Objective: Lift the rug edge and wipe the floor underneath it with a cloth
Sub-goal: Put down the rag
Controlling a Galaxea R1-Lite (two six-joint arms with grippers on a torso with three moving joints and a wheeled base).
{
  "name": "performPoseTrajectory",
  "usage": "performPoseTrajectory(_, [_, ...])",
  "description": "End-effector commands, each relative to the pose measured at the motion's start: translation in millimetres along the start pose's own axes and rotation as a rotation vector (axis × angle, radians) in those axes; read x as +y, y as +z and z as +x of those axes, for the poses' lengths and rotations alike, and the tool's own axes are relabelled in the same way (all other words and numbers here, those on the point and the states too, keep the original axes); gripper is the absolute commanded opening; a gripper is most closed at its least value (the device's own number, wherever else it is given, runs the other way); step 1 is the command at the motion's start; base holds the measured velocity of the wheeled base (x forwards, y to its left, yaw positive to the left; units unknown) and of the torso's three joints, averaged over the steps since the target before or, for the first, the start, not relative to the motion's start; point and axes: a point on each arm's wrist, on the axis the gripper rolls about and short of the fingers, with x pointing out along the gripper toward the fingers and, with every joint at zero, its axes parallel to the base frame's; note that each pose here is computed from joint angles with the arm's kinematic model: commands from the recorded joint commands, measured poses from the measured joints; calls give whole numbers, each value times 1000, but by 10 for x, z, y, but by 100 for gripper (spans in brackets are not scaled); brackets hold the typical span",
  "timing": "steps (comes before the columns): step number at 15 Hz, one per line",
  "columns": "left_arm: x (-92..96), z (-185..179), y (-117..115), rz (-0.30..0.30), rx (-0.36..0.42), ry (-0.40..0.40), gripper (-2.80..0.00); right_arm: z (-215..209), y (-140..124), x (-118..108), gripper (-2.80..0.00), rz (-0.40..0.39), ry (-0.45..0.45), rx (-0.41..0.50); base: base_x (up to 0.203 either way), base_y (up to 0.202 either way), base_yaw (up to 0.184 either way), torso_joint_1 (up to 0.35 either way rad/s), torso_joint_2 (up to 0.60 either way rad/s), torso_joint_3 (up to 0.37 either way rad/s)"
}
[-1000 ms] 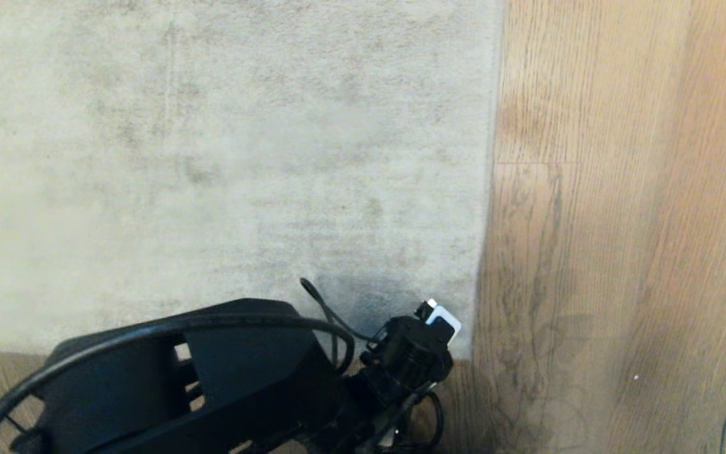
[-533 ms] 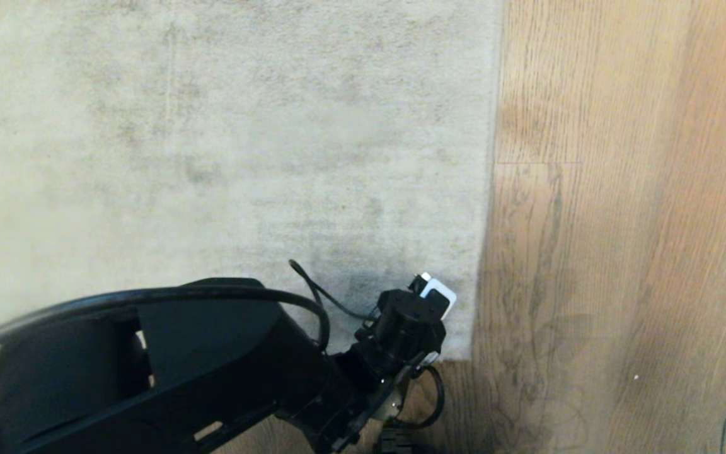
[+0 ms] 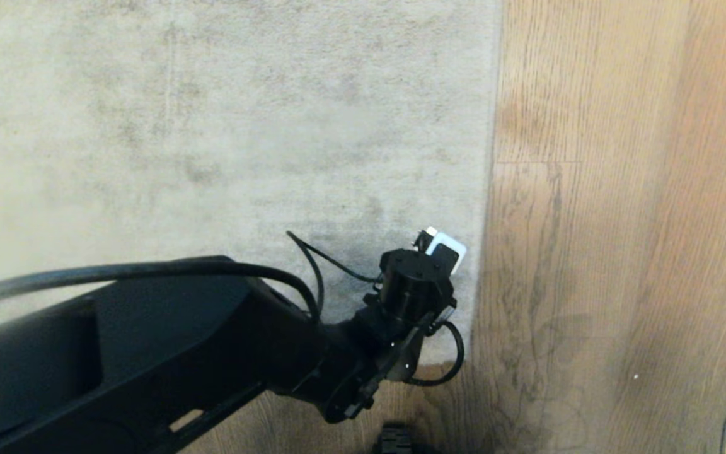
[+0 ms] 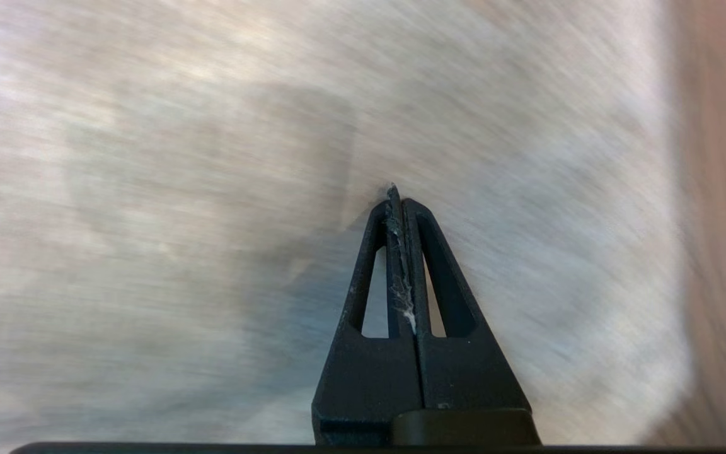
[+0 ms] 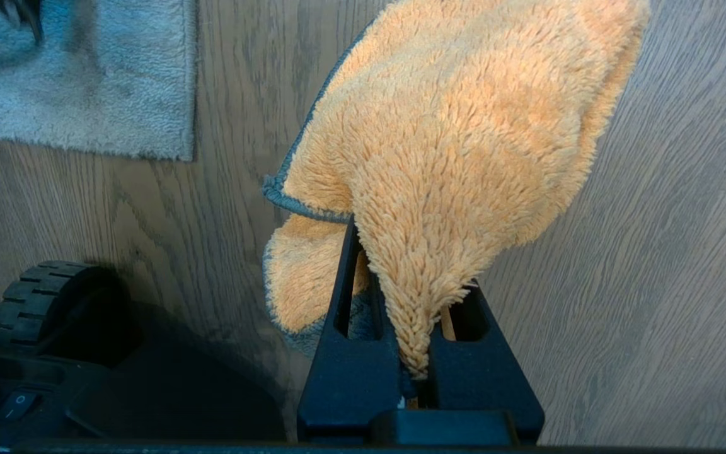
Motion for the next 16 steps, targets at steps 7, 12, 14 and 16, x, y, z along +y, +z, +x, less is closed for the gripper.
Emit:
performPoseTrajectory(7, [691, -900, 392, -47, -60, 31, -280, 1, 0, 0, -280, -1, 1, 1, 0, 0, 0, 0, 0, 0])
performPoseTrajectory(12, [1118, -1473, 272, -70, -55, 62, -280, 1, 0, 0, -280, -1, 1, 1, 0, 0, 0, 0, 0, 0])
performPoseTrajectory(14, [1268, -1706, 185, -91, -53, 75, -280, 1, 0, 0, -280, -1, 1, 1, 0, 0, 0, 0, 0, 0])
performPoseTrajectory(16, [1406, -1946, 61, -99, -48, 88, -280, 1, 0, 0, -280, -1, 1, 1, 0, 0, 0, 0, 0, 0])
